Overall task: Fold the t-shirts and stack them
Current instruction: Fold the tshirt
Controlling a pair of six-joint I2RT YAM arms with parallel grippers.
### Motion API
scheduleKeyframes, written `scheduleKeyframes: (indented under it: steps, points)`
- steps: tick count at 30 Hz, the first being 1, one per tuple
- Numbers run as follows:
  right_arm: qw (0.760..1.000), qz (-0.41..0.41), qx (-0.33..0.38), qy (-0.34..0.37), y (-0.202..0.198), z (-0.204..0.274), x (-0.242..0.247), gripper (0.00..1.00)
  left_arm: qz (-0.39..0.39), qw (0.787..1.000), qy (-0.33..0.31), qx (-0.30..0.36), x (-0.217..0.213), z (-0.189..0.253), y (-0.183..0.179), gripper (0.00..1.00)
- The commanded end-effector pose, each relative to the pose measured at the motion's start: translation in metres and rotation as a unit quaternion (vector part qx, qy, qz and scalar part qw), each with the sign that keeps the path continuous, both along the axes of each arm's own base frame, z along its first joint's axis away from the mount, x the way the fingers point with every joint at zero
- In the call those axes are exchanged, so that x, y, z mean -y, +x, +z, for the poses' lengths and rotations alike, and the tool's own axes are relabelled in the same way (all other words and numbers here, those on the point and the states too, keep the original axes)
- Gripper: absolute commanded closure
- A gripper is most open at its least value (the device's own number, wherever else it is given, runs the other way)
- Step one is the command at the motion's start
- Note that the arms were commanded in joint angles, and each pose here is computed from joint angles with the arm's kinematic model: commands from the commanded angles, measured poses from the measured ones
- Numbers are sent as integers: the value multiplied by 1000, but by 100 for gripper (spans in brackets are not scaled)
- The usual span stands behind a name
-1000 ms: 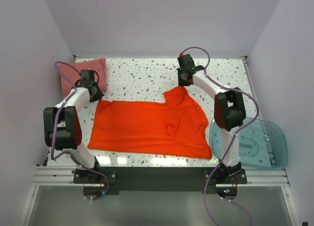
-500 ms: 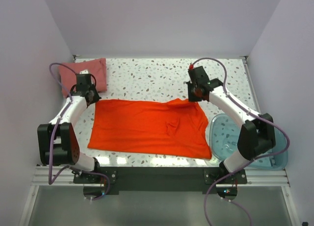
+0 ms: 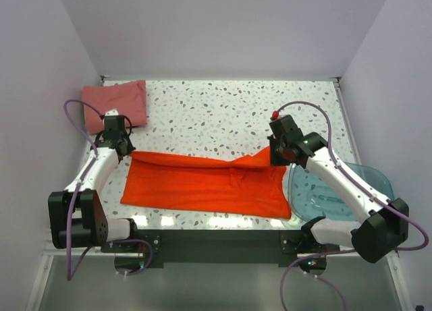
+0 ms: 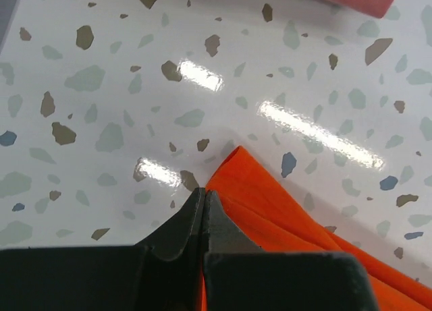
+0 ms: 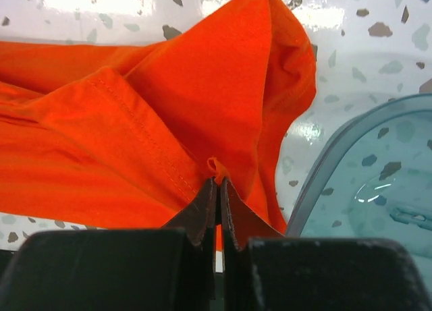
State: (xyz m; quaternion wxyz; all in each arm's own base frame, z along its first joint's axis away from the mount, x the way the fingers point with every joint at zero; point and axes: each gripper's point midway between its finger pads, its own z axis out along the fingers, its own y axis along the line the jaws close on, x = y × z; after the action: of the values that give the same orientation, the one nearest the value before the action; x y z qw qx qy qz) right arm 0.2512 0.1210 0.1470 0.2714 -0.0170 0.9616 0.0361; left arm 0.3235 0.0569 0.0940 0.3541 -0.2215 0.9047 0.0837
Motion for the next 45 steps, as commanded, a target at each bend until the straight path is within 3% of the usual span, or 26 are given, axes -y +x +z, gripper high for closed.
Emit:
scheduleKeyframes:
  steps: [1, 12, 14, 17, 18, 19, 20, 21, 22, 24, 27, 39, 45]
  points:
    - [1000, -11, -27, -6, -23, -11, 9, 100, 33, 999, 22, 3, -12, 2, -13, 100]
    - [998, -14, -64, -12, -48, -33, 16, 100, 46, 999, 25, -13, -13, -6, -33, 100]
    - [997, -18, -72, -22, -53, -37, 19, 100, 52, 998, 26, -20, -14, -7, -38, 96]
    - [995, -25, -89, -37, -63, -40, 26, 100, 62, 997, 20, -29, -14, -6, -47, 76]
    - [994, -26, -97, -44, -68, -42, 29, 91, 66, 997, 19, -17, -14, 0, -49, 61]
    - [994, -28, -98, -44, -71, -41, 29, 84, 69, 997, 16, -13, -13, 3, -51, 53]
    - [993, -30, -101, -46, -73, -42, 31, 77, 74, 997, 10, -4, -12, 6, -52, 36]
    - [993, -30, -102, -47, -75, -41, 32, 63, 77, 997, 6, 5, -11, 10, -52, 30]
    - [993, -32, -101, -44, -76, -40, 31, 58, 75, 997, -1, 23, -9, 18, -50, 26]
    - [995, -30, -90, -37, -72, -35, 28, 50, 63, 997, -24, 39, 0, 23, -44, 23]
    - [997, -19, -71, -20, -58, -29, 16, 46, 45, 997, -50, 49, 13, 24, -30, 20]
    - [994, 13, -37, 99, 3, -52, -58, 50, -35, 998, -55, 14, 35, 1, 5, 12]
    - [993, 5, -52, 105, 10, -76, -66, 52, -44, 997, -67, 15, 40, -2, 5, 12]
